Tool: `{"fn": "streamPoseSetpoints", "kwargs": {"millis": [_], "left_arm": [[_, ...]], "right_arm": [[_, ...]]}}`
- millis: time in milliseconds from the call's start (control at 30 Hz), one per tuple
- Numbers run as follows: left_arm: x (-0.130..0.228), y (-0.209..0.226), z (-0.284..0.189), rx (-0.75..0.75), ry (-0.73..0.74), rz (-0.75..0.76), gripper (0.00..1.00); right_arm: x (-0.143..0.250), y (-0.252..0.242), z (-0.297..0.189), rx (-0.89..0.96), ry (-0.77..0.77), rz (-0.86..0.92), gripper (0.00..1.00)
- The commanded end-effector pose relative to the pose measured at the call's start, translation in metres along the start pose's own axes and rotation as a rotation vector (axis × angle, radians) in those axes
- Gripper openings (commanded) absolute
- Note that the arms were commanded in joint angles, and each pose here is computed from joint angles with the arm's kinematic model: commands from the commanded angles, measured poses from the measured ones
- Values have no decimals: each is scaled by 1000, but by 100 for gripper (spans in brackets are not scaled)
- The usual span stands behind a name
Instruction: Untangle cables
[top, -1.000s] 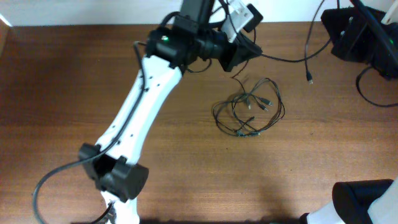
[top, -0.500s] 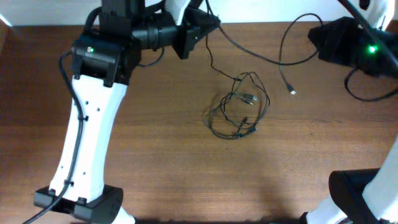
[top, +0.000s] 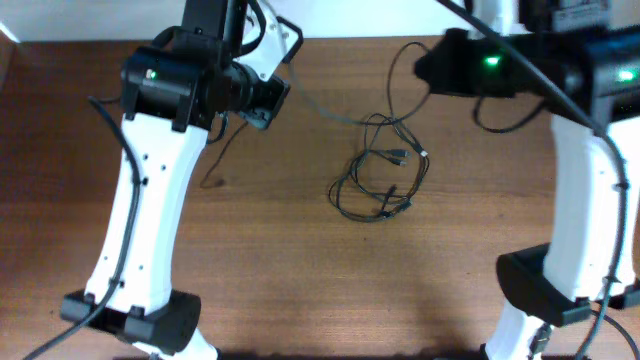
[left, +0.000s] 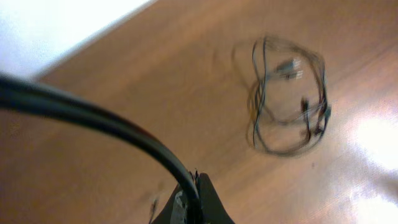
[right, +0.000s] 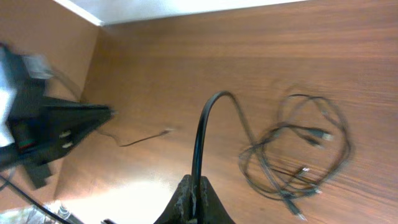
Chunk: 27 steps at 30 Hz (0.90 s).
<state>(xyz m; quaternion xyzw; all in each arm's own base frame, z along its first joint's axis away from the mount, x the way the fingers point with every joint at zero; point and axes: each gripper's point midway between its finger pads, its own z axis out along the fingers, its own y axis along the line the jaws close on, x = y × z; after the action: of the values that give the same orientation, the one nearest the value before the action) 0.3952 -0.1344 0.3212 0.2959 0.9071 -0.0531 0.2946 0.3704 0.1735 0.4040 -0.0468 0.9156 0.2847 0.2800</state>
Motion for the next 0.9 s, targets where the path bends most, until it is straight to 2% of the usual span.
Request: {"fn": "streamPoseSetpoints", "kwargs": {"millis": [0, 167, 267, 367, 400, 467, 533, 567, 633, 733, 867], "left_arm": [[12, 23, 20, 24, 46, -89, 0], [49, 101, 4, -87, 62, -448, 0], [70, 116, 3, -147, 124, -456, 0], [93, 112, 22, -172, 255, -263, 0], [97, 106, 29, -149, 281, -199, 0], [108, 93, 49, -91, 333, -58, 0], [107, 73, 60, 26, 317, 101, 0], [103, 63, 62, 87, 283, 154, 0], [95, 48, 62, 181, 222, 228, 0], [88, 23, 56, 317, 135, 335, 0], [72, -14, 25, 476, -58, 520, 0]], "right_arm": [[19, 28, 51, -43, 117, -52, 4], [49, 43, 137, -35, 282, 11, 4], [57, 31, 174, 0, 336, 80, 4], [28, 20, 181, -17, 248, 138, 4], [7, 18, 176, -73, 194, 159, 4], [-32, 31, 155, -308, 125, 165, 4], [-67, 21, 139, -381, 39, 217, 4], [-86, 5, 133, -368, -26, 232, 4], [-98, -22, 131, -288, -84, 258, 4], [-89, -61, 147, -73, -98, 289, 4], [-62, -73, 185, 54, -34, 299, 4]]}}
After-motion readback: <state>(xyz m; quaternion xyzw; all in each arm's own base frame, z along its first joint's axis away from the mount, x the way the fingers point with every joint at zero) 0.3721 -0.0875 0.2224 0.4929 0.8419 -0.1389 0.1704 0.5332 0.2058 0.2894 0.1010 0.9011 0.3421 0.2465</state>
